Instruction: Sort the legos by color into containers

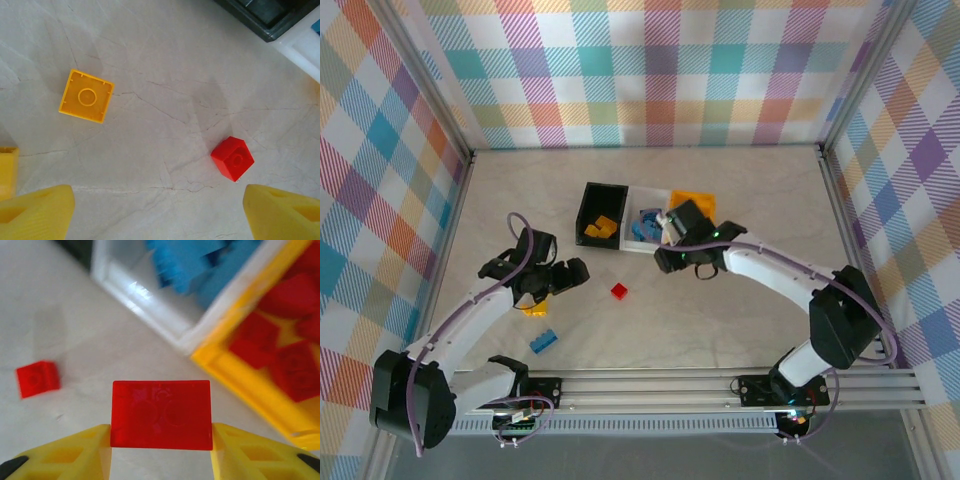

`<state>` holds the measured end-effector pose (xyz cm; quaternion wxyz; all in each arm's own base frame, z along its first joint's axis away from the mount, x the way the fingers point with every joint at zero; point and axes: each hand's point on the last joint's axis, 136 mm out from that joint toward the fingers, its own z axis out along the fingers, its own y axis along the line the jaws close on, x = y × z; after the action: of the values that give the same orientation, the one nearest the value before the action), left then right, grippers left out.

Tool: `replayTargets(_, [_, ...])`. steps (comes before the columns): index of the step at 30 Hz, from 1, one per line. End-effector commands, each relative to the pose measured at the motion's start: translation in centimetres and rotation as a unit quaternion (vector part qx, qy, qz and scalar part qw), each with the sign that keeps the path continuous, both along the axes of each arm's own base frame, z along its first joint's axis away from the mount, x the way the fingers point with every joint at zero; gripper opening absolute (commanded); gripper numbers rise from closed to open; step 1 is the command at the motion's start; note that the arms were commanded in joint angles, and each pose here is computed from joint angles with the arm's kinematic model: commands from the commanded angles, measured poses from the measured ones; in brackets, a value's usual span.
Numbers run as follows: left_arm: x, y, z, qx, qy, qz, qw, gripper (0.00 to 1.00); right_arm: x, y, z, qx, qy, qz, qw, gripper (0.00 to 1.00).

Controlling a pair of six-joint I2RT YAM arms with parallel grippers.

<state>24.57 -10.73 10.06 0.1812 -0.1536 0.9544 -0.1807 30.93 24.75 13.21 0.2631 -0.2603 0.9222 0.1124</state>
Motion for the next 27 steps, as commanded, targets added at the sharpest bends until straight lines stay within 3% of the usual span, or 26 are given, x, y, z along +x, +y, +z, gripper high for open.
replayTargets(1, [0.1,-0.1,-0.2,-0.007,0.000,-0.008,1.000,0.88,2.9,-2.2,1.5,-0.008,-0.016,-0.021,1.000,0.50])
replayTargets(8, [0.1,-0.5,-0.6,-0.009,0.009,-0.015,1.000,0.88,9.2,-4.5,1.0,-0.008,-0.027,-0.085,0.996,0.51])
replayTargets(9, [0.1,-0.7,-0.6,-0.011,0.009,-0.019,1.000,0.88,10.0,-4.6,0.5,-0.014,-0.021,-0.091,0.996,0.55])
replayTargets(15, [-0.4,-3.0,-1.5,0.004,0.023,-0.066,0.998,0.87,11.6,-4.7,-0.3,-0.017,-0.016,-0.104,0.994,0.63])
replayTargets(20, [-0.1,-4.6,-1.9,0.027,0.026,-0.103,0.994,0.87,10.2,-4.6,1.9,0.010,-0.018,-0.105,0.994,0.65])
replayTargets(27, [0.5,-7.0,-2.7,0.045,0.041,-0.152,0.987,0.86,4.0,-3.4,3.7,0.108,0.009,-0.097,0.989,0.73])
